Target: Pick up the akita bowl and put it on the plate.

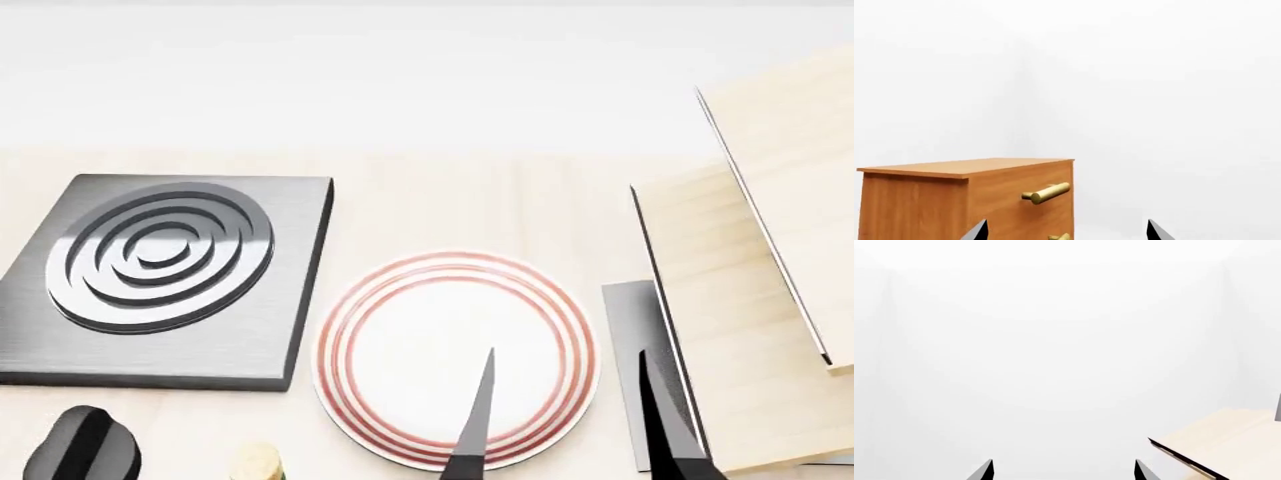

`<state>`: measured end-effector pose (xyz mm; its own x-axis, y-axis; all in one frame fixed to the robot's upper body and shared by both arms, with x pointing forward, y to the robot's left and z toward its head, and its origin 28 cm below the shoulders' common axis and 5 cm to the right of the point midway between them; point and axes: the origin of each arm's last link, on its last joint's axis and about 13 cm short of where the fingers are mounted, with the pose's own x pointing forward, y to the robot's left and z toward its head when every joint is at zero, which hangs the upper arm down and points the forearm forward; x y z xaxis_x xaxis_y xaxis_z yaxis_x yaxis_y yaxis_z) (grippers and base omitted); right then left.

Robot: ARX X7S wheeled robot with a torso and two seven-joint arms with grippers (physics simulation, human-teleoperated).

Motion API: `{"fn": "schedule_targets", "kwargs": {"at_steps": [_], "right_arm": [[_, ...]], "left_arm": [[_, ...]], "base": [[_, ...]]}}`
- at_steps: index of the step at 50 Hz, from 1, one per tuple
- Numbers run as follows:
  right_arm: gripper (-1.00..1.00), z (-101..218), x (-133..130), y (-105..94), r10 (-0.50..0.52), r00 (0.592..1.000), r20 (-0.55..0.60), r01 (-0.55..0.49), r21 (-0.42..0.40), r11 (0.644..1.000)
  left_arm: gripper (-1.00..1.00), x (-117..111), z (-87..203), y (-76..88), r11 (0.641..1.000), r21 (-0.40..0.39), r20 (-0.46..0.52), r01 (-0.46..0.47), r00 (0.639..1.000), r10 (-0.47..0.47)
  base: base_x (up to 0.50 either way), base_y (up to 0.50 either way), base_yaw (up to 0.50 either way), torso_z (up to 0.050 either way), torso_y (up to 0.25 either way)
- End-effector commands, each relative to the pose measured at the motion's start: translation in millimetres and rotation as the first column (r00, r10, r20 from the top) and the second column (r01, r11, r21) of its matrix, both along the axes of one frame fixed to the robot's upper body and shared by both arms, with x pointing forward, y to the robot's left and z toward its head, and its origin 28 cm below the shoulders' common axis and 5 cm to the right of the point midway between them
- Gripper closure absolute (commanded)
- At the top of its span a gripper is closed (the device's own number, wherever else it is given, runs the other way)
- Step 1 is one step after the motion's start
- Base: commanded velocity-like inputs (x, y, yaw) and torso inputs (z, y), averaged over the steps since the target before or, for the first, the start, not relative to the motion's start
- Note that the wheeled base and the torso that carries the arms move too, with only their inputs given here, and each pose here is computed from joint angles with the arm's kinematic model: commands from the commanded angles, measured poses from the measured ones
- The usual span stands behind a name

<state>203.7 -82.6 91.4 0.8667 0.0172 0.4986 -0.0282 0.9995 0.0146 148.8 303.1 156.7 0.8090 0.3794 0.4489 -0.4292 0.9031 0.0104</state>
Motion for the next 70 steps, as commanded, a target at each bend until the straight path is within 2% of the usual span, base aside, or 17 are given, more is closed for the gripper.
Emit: {"fn": "schedule_targets", "kwargs": {"at_steps": [1, 6, 14, 16, 18, 19, 21, 22, 25, 29, 31, 37, 39, 40, 58, 65, 70], "right_arm": [[-1.00, -2.1, 0.9, 0.0, 0.002, 1.000, -0.007, -0.002, 0.000, 1.000], [-1.00, -3.7, 2.4, 0.0, 0.000, 1.000, -0.014, 0.000, -0.001, 1.000], [-1.00, -4.3, 4.2, 0.3, -0.002, 1.000, -0.022, 0.002, -0.001, 1.000], [-1.00, -4.3, 4.0, 0.4, -0.003, 1.000, -0.022, 0.003, -0.002, 1.000], [-1.00, -4.5, 4.4, 0.2, -0.002, 1.000, -0.025, 0.002, 0.001, 1.000], [-1.00, -5.0, 4.8, 0.5, -0.002, 1.000, -0.026, 0.002, 0.000, 1.000], [-1.00, -5.4, 5.0, 0.8, 0.000, 1.000, -0.029, 0.000, 0.001, 1.000], [-1.00, -6.3, 5.7, 1.0, 0.001, 0.999, -0.033, -0.001, 0.001, 1.000], [-1.00, -7.3, 6.5, 0.6, 0.000, 0.999, -0.039, 0.000, 0.001, 1.000], [-1.00, -7.6, 7.4, 1.0, 0.003, 0.999, -0.046, -0.003, 0.002, 1.000], [-1.00, -8.6, 7.9, 1.3, 0.005, 0.999, -0.049, -0.005, 0.002, 1.000], [-1.00, -9.8, 9.7, 1.0, 0.004, 0.998, -0.057, -0.004, 0.003, 1.000], [-1.00, -10.1, 10.4, 0.9, 0.004, 0.998, -0.060, -0.004, 0.005, 1.000], [-1.00, -10.3, 10.7, 0.8, 0.005, 0.998, -0.061, -0.005, 0.009, 1.000], [-1.00, -14.1, 15.1, 1.0, 0.003, 0.997, -0.083, -0.002, 0.007, 1.000], [-1.00, -16.5, 16.1, 1.4, 0.003, 0.996, -0.090, -0.003, 0.009, 1.000], [-1.00, -17.6, 17.6, 1.2, 0.002, 0.995, -0.097, -0.001, 0.008, 1.000]], "left_arm": [[-1.00, 1.1, -3.0, 0.1, 0.999, -0.032, -0.136, 0.043, 0.990, -0.047], [-1.00, 0.6, -2.1, 0.8, 0.987, -0.111, -0.202, 0.117, 0.970, -0.137], [-1.00, -5.5, 2.0, 0.7, 0.972, -0.200, -0.306, 0.124, 0.934, -0.182], [-1.00, -7.4, 4.4, 0.2, 0.961, -0.238, -0.369, 0.141, 0.902, -0.224], [-1.00, -6.3, 5.3, -0.1, 0.964, -0.241, -0.403, 0.112, 0.892, -0.205], [-1.00, -4.7, 4.5, 0.1, 0.961, -0.260, -0.451, 0.098, 0.868, -0.211], [-1.00, -3.5, 5.1, 0.1, 0.957, -0.275, -0.462, 0.089, 0.861, -0.213], [-1.00, -3.3, 4.9, 1.2, 0.938, -0.335, -0.488, 0.091, 0.834, -0.255], [-1.00, -2.7, 3.6, 2.5, 0.907, -0.410, -0.534, 0.094, 0.782, -0.322], [-1.00, -2.6, 2.8, 4.1, 0.892, -0.446, -0.560, 0.074, 0.754, -0.342], [-1.00, -2.3, 2.8, 4.8, 0.898, -0.436, -0.563, 0.051, 0.763, -0.317], [-1.00, -2.0, 0.8, 6.2, 0.892, -0.451, -0.596, 0.023, 0.736, -0.320], [-1.00, -2.4, -0.7, 5.3, 0.901, -0.434, -0.618, 0.022, 0.720, -0.315], [-1.00, -3.2, -2.2, 4.4, 0.889, -0.455, -0.630, 0.039, 0.691, -0.353], [-1.00, -5.4, 0.5, 7.4, 0.908, -0.419, -0.671, -0.017, 0.679, -0.297], [-1.00, -9.1, 7.4, 7.5, 0.919, -0.393, -0.699, -0.037, 0.661, -0.272], [-1.00, -9.8, 7.6, 7.5, 0.926, -0.374, -0.734, -0.057, 0.628, -0.258]], "base": [[0.00, 0.00, 0.00, 0.000, 0.000], [0.00, 0.00, 0.00, 0.000, 0.000], [0.00, 0.00, 0.00, 0.000, 0.000], [0.00, 0.00, 0.00, 0.000, 0.000], [0.00, 0.00, 0.00, 0.000, 0.000], [0.00, 0.00, 0.00, 0.000, 0.000], [0.00, 0.00, 0.00, 0.000, 0.000], [0.00, 0.00, 0.00, 0.000, 0.000], [0.00, 0.00, 0.00, 0.000, 0.000], [0.00, 0.00, 0.00, 0.000, 0.000], [0.00, 0.00, 0.00, 0.000, 0.000], [0.00, 0.00, 0.00, 0.000, 0.000], [0.00, 0.00, 0.00, 0.000, 0.000], [0.00, 0.00, 0.00, 0.000, 0.000], [0.00, 0.00, 0.00, 0.000, 0.000], [0.00, 0.00, 0.00, 0.000, 0.000], [0.00, 0.00, 0.00, 0.000, 0.000]]}}
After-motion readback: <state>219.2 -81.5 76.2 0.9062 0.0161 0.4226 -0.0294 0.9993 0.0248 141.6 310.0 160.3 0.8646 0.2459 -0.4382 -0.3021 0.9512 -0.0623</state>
